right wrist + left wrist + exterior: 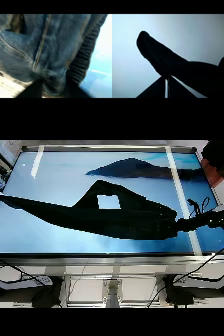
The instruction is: Fold the clothes and pants, and hang the long-sleeved shirts on hangers.
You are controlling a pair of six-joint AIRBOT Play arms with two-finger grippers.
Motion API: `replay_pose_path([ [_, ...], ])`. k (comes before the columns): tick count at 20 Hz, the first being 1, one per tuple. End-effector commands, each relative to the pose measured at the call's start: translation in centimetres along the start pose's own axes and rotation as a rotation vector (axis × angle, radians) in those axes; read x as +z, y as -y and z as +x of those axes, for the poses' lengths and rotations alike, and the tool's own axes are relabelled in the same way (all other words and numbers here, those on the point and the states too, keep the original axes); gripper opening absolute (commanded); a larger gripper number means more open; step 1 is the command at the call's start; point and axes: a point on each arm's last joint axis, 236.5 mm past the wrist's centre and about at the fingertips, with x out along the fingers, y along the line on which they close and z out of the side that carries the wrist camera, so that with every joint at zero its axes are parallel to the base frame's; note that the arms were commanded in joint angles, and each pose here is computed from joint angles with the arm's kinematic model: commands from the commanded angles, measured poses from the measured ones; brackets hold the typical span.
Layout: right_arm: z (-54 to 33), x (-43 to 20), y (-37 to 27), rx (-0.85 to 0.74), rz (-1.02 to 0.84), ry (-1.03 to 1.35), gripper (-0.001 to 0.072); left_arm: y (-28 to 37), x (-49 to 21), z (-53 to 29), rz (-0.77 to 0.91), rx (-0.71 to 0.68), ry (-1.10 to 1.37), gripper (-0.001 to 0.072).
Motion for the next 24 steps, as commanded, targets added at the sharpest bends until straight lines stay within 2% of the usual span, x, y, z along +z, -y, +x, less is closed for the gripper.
replay_pose_path([
  [1, -0.5, 1.9, -0.7, 0.024, -0.017, 0.073, 0.0018, 0.1, -0.6, 0.1, -0.043, -0.009, -0.025, 0.0020],
  [3, -2.5, 5.8, -1.0, 0.008, -0.017, 0.208, 0.0017, 1.8, -0.5, 1.3, -0.200, -0.105, -0.045, 0.0018],
  [5, -6.4, 11.3, -0.7, -0.054, 0.020, 0.398, 0.0015, 5.8, 1.0, 3.0, -0.279, -0.328, -0.039, 0.0018],
  [7, -11.6, 17.2, -0.7, -0.134, 0.007, 0.588, 0.0013, 9.1, 5.1, 3.8, -0.381, -0.536, 0.073, 0.0018],
  [9, -15.8, 21.1, -1.5, -0.130, -0.004, 0.686, 0.0013, 11.0, 10.7, 2.4, -0.472, -0.708, 0.262, 0.0018],
  [12, -21.0, 24.8, -3.1, -0.134, -0.050, 0.803, 0.0013, 11.6, 14.9, -1.0, -0.478, -0.845, 0.408, 0.0018],
  [15, -25.2, 25.2, -4.0, -0.191, -0.112, 0.861, 0.0014, 11.4, 14.7, -3.0, -0.410, -0.859, 0.405, 0.0018],
  [18, -25.6, 21.4, -0.9, -0.282, -0.096, 0.721, 0.0014, 9.9, 11.0, -2.7, -0.346, -0.827, 0.282, 0.0018],
  [21, -23.8, 14.8, 4.4, -0.370, 0.005, 0.472, 0.0014, 6.7, 4.7, 0.2, -0.274, -0.651, 0.053, 0.0018],
  [24, -20.1, 10.8, 7.0, -0.305, 0.096, 0.333, 0.0015, 2.3, -2.6, 3.2, -0.219, -0.375, -0.232, 0.0019],
])
